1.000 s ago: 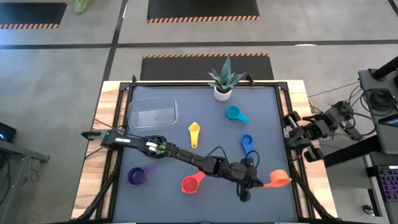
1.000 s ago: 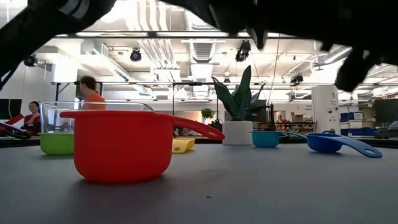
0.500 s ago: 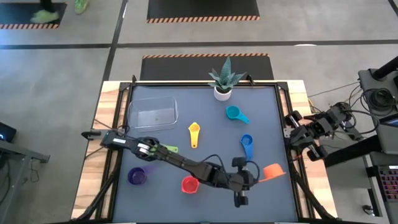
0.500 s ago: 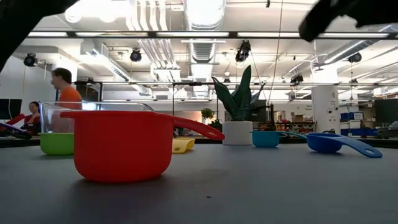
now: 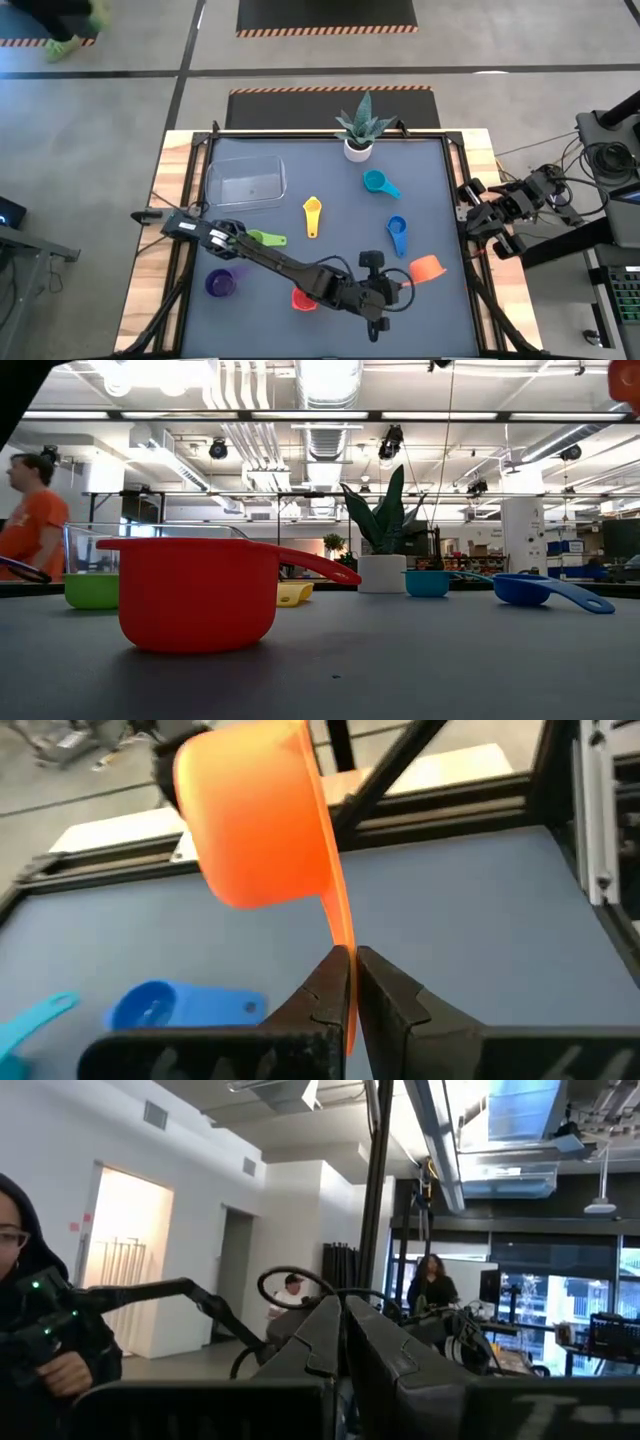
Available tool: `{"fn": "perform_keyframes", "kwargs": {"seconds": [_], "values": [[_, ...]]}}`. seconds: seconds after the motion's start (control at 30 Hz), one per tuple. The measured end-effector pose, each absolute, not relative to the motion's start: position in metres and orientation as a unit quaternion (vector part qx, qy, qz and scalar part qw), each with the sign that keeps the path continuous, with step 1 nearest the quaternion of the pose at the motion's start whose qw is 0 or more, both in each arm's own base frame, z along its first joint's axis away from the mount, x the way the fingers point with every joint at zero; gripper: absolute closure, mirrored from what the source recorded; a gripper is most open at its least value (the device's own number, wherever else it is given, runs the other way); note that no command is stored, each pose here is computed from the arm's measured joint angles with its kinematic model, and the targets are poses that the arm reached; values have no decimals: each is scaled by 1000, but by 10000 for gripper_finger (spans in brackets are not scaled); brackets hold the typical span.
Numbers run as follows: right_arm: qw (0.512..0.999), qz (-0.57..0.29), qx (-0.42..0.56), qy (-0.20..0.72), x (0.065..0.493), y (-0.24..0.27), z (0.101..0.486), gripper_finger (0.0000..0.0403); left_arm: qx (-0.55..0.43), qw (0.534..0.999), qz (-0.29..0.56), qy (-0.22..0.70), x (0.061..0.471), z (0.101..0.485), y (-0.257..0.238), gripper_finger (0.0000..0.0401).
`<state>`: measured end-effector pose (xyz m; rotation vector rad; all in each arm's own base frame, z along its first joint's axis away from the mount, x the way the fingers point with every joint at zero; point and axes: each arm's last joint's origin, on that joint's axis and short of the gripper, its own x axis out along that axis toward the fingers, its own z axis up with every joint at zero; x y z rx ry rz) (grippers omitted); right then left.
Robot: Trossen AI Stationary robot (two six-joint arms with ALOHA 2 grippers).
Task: Nest measuring cups in basket
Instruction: Stack the orange measuring cup on top of the violet measuring cup
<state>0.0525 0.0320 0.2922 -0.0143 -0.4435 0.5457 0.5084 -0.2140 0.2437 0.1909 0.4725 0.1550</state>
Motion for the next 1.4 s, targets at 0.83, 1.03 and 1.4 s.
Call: {"fn": "perform_keyframes", "kwargs": {"seconds": [0.83,1.03,1.4], "values": [[948,230,-25,-217,54,31,291,394,-15,966,114,233,316,297,-158,401],[950,221,-26,-217,55,30,291,394,-80,972,125,185,257,311,-153,401],[956,198,-30,-215,55,29,291,394,-199,961,37,187,174,330,-162,401]]}}
